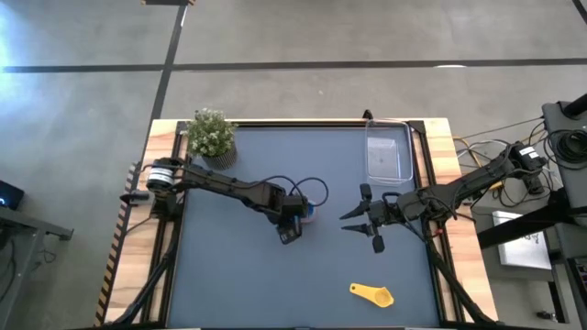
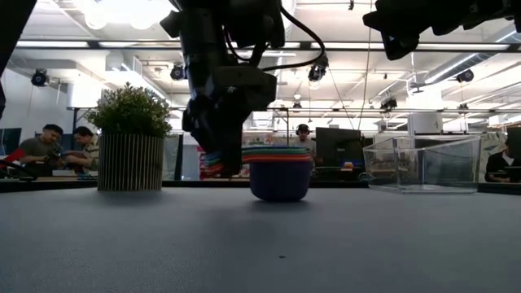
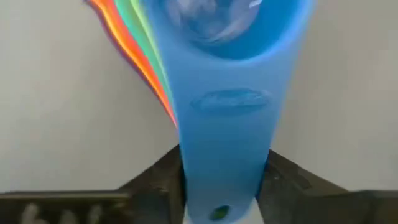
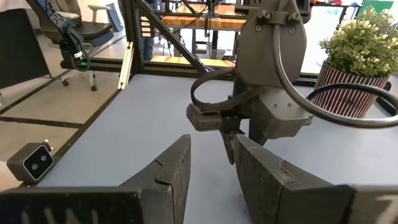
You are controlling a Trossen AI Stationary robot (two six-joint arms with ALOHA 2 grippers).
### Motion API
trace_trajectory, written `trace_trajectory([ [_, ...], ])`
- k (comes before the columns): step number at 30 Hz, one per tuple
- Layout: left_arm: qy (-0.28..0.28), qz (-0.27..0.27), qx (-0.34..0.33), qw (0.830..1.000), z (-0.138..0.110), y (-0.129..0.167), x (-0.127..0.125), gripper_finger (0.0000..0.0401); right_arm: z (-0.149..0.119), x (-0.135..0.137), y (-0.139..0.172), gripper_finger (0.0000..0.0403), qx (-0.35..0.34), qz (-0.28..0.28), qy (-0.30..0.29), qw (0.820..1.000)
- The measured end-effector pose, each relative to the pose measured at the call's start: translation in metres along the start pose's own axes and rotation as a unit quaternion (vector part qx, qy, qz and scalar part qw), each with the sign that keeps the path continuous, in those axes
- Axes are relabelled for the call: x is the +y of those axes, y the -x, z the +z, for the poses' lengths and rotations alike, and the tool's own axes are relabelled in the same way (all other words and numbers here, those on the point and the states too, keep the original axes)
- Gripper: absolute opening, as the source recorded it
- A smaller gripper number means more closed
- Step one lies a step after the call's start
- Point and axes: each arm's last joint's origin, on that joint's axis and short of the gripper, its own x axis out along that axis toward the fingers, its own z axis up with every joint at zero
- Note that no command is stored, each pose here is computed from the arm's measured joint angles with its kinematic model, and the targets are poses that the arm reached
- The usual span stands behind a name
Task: Nest measuring cups in basket
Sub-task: Adjust the stacked measuring cups
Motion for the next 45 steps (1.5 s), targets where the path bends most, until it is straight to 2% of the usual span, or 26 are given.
trace_trajectory([
  [2, -0.022, -0.005, 0.015, 1.000, -0.002, 0.001, 0.001, 0.0113, 0.000, 0.000, 0.000, 0.0112, 0.000, 0.000, 0.000, 1.000],
  [10, -0.106, -0.041, 0.069, 0.991, -0.014, 0.018, 0.002, 0.0113, 0.000, 0.000, 0.000, 0.0112, 0.001, 0.000, 0.000, 1.000],
  [17, -0.158, -0.035, 0.108, 0.981, -0.025, 0.033, 0.007, 0.0116, -0.001, 0.000, 0.000, 0.0112, 0.003, 0.000, -0.002, 1.000],
  [22, -0.197, -0.085, 0.112, 0.970, -0.027, 0.031, 0.005, 0.0112, -0.001, 0.000, 0.000, 0.0112, 0.005, 0.001, -0.007, 1.000],
  [29, -0.209, -0.096, 0.087, 0.969, -0.030, 0.017, 0.008, 0.0109, -0.001, 0.000, 0.000, 0.0112, 0.007, 0.001, -0.008, 1.000],
  [35, -0.187, -0.126, 0.068, 0.972, -0.042, 0.001, 0.021, 0.0103, -0.002, 0.000, 0.000, 0.0112, 0.008, 0.001, -0.008, 1.000],
  [41, -0.166, -0.134, 0.038, 0.976, -0.047, 0.010, 0.025, 0.0073, -0.002, 0.000, 0.000, 0.0112, 0.008, -0.002, -0.007, 1.000],
  [45, -0.164, -0.138, 0.012, 0.977, -0.045, 0.024, 0.024, 0.0067, -0.002, -0.001, 0.000, 0.0112, 0.007, -0.011, -0.007, 1.000],
])
